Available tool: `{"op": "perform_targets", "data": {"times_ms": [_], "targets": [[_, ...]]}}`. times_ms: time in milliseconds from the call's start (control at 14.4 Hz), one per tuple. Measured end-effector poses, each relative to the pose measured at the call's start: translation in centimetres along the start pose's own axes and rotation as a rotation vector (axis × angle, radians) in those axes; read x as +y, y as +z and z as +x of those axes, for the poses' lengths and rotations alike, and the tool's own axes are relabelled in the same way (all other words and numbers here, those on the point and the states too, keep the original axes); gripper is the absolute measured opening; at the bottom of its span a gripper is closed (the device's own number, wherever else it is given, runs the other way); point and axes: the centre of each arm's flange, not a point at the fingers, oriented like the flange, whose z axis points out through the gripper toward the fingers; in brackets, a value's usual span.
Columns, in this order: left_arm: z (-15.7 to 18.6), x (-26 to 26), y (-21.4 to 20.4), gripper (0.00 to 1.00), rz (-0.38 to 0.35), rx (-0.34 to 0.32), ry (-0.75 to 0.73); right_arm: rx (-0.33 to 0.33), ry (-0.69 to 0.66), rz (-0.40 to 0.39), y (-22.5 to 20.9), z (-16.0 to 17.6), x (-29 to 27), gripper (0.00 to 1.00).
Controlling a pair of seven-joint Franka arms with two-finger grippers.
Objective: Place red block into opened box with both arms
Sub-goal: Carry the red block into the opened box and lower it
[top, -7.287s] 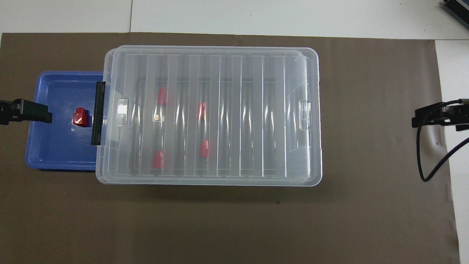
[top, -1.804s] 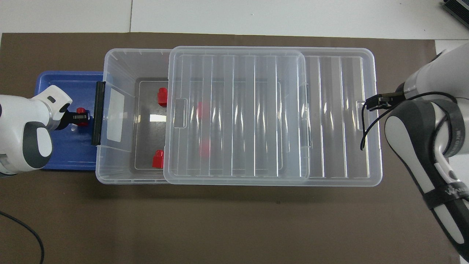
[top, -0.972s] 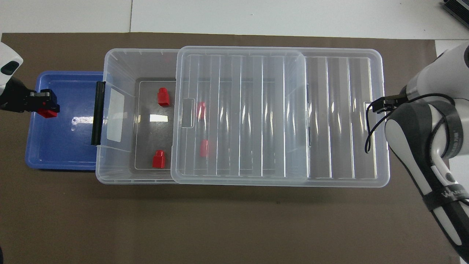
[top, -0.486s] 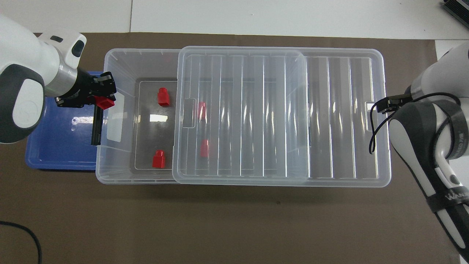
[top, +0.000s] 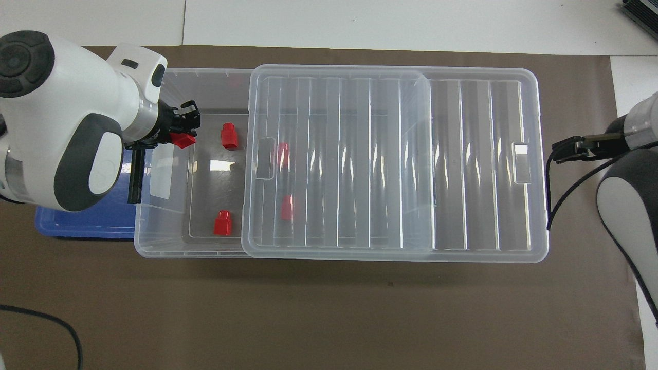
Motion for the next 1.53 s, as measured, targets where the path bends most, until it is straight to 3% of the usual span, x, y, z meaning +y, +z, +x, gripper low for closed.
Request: {"op": "perform_targets", "data": {"times_ms": [347, 902, 1180, 1527], "targets": [[-2.1, 0.6, 3.9, 0.34, 0.053, 0.033, 0.071, -0.063, 0.041, 0.075, -5.1, -2.0, 1.2, 1.0], [-3.7, 0.5, 10.1, 0.34, 0.057, 0.065, 0.125, -0.097, 0.097, 0.078, -4.9, -2.6, 1.1, 1.0], [-5.0, 0.0, 14.7, 0.34, 0.06, 0.047, 0.139, -0.098, 0.098, 0.078, -4.8, -2.6, 1.1, 1.0], [-6.3, -0.2, 18.2, 0.34, 0.055, 0.047, 0.144, -0.089, 0.098, 0.141, -4.7, -2.4, 0.3, 1.0]]}}
